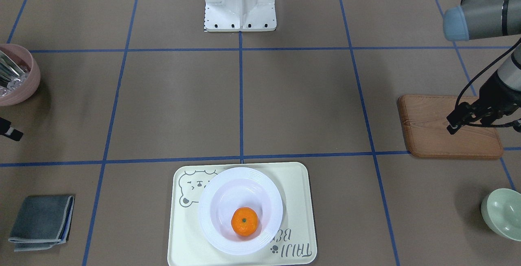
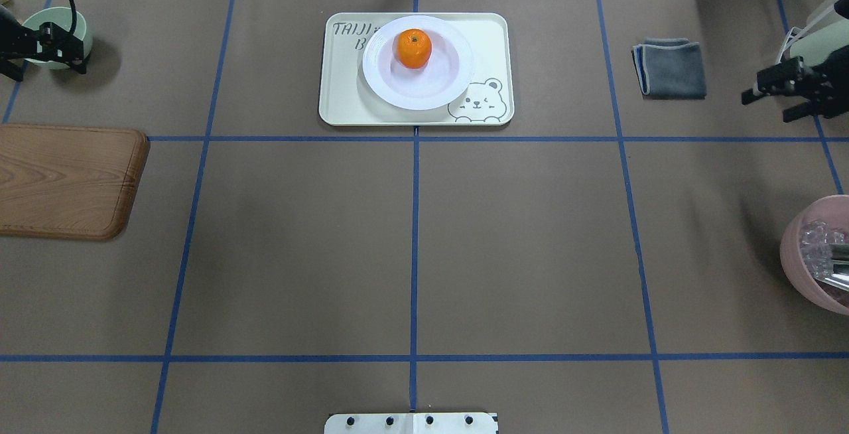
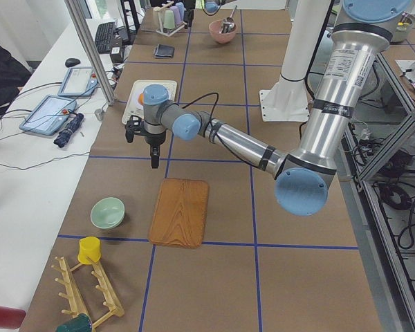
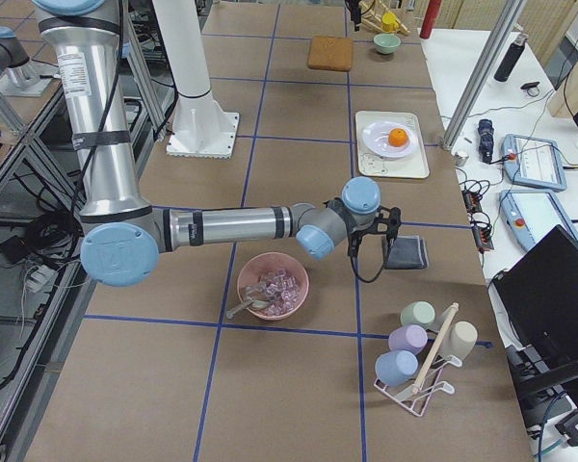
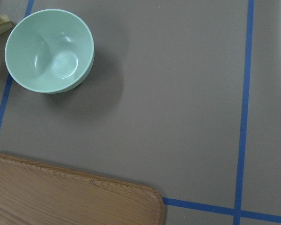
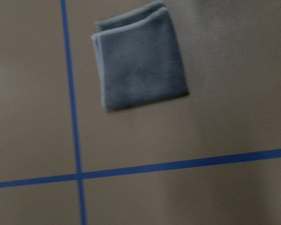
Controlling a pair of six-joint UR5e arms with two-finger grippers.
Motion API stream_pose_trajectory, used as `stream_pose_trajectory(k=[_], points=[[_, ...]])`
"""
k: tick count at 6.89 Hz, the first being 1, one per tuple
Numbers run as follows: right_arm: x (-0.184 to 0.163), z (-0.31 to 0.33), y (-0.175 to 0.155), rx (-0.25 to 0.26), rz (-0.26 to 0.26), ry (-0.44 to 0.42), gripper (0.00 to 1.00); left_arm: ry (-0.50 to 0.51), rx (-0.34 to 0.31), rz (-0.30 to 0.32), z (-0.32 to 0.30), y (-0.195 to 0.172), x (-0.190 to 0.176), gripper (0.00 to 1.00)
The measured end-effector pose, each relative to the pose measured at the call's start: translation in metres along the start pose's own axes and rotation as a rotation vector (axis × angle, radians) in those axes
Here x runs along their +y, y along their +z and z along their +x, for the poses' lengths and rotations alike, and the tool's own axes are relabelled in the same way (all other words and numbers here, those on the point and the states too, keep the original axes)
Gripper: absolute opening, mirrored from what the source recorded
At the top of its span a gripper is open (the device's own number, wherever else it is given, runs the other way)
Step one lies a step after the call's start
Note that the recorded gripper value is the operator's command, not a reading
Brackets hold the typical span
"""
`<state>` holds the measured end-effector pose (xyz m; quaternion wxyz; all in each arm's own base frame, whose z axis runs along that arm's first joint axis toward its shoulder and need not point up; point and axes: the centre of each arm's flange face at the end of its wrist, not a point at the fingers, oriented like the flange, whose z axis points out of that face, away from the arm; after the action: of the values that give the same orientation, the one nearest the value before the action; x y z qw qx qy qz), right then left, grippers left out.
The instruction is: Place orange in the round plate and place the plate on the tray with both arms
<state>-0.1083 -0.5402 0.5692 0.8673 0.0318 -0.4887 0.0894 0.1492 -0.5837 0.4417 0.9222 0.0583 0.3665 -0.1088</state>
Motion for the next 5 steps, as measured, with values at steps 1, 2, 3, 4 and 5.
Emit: stream_pose_trajectory(k=[1,2,3,4,5], points=[[0.013,0.034,-0.001,0.115,-0.006,-0.068,1.00,0.019,-0.009,-0.006,-0.015,0.001,0.003,0.99],[0.017,0.050,-0.021,0.224,-0.042,-0.120,1.00,0.046,-0.019,-0.009,-0.031,0.002,0.005,0.99],[0.016,0.063,-0.055,0.312,-0.101,-0.185,1.00,0.070,-0.027,-0.013,-0.051,0.000,0.005,0.99],[0.015,0.075,-0.083,0.358,-0.157,-0.242,1.00,0.097,-0.017,-0.029,-0.081,-0.007,0.006,0.99],[0.017,0.085,-0.095,0.371,-0.188,-0.254,1.00,0.127,0.007,-0.048,-0.121,-0.015,0.010,0.99]])
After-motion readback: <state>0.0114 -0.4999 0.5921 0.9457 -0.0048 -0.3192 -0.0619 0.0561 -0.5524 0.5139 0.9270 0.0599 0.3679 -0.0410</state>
